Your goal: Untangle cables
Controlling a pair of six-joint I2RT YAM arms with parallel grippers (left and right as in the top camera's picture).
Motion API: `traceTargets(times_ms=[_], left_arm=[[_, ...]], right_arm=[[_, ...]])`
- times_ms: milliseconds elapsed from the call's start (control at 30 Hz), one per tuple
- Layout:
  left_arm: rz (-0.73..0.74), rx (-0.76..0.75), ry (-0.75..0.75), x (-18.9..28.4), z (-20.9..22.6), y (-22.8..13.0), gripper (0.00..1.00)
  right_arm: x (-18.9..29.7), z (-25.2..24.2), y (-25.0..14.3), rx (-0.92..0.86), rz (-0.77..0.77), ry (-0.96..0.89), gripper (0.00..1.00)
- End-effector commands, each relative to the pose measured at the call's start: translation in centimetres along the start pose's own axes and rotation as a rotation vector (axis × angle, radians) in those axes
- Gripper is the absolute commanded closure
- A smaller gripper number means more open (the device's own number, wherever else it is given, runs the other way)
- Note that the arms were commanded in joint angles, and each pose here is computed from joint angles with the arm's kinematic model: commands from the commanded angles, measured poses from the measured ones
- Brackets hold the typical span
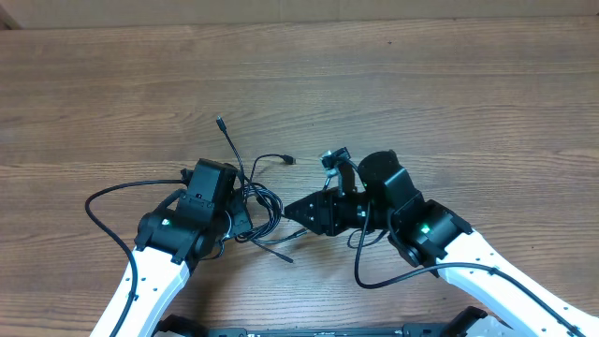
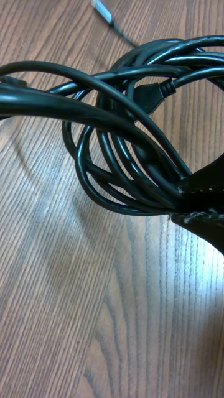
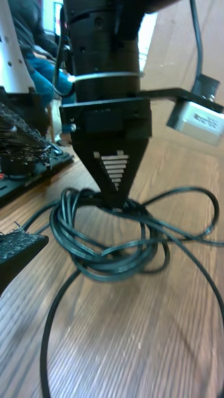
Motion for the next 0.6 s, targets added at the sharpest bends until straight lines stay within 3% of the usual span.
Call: traceTargets(times_ms=[0,567], left_arm=[[-0.027,0.012,-0.030,0.7,-0.4,0.4,0.96],[-0.043,-0.059,-0.123,0.9,-3.0,0.2,0.96]], right_arm=[[-0.4,0.8,-0.1,-0.017,0.028,0.031,0.62],[-3.1,-0.8,-0.7,-0.090,0.031,-0.052,0.62]])
Point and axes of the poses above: each gripper's point midway between its finger pads, its own x axis back along the fingers, its own z axis along the line the jaws close on, y = z × x, the point moved 5 cm from there along x, back along the fingers, and after that the axes turned 10 degrees about -x, right-handed, at the moved point
